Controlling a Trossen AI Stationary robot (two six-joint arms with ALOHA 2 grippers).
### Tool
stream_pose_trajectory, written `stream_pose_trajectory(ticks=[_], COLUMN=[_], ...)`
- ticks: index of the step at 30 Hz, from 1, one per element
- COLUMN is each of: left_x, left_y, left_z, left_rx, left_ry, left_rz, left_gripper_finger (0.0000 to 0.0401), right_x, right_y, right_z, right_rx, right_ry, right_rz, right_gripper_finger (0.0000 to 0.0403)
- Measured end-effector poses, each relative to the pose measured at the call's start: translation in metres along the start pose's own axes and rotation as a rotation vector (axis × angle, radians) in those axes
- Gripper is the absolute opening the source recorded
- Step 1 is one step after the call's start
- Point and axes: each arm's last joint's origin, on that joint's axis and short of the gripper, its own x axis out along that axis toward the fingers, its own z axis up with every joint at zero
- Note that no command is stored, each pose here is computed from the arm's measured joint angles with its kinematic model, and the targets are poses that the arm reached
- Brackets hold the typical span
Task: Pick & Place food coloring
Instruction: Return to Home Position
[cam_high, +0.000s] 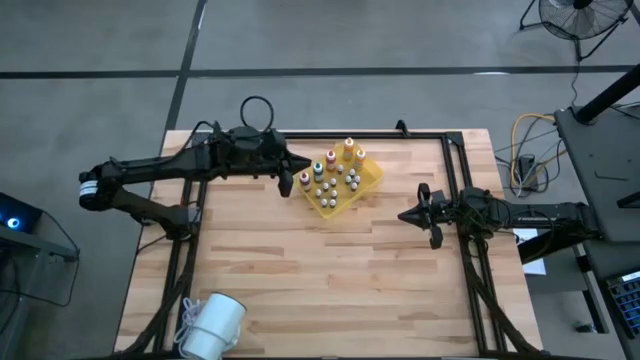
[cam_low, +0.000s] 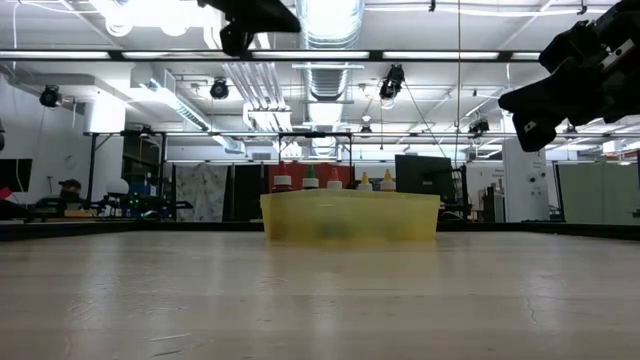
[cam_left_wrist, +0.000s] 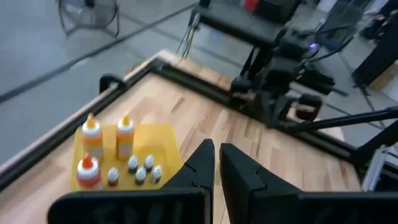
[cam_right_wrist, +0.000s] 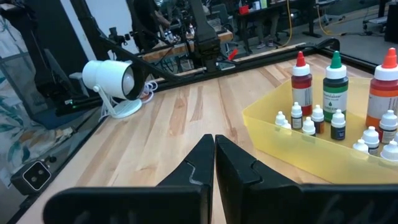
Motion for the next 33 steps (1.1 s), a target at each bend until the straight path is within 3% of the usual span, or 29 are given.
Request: stream_pose_trajectory(ticks=[9, 21, 33], left_x=[-0.041, -0.087, -0.122], left_y=[-0.008, -0.008, 0.007], left_z=[-0.011, -0.065, -0.12], left_rx=[0.103, 0.208, 0.268], left_ry=[-0.074, -0.182, -0.29], left_rz=[-0.073, -0.212, -0.322], left_gripper_finger=[0.0, 0.0, 0.0], right_x=[0.0, 0.0, 0.0], right_y=[0.0, 0.0, 0.0], right_z=[0.0, 0.0, 0.0], right_rx=[0.0, 0.0, 0.0], right_ry=[0.001, 0.003, 0.003], right_rz=[0.0, 0.0, 0.0], right_gripper_finger=[0.0009, 0.0009, 0.0009])
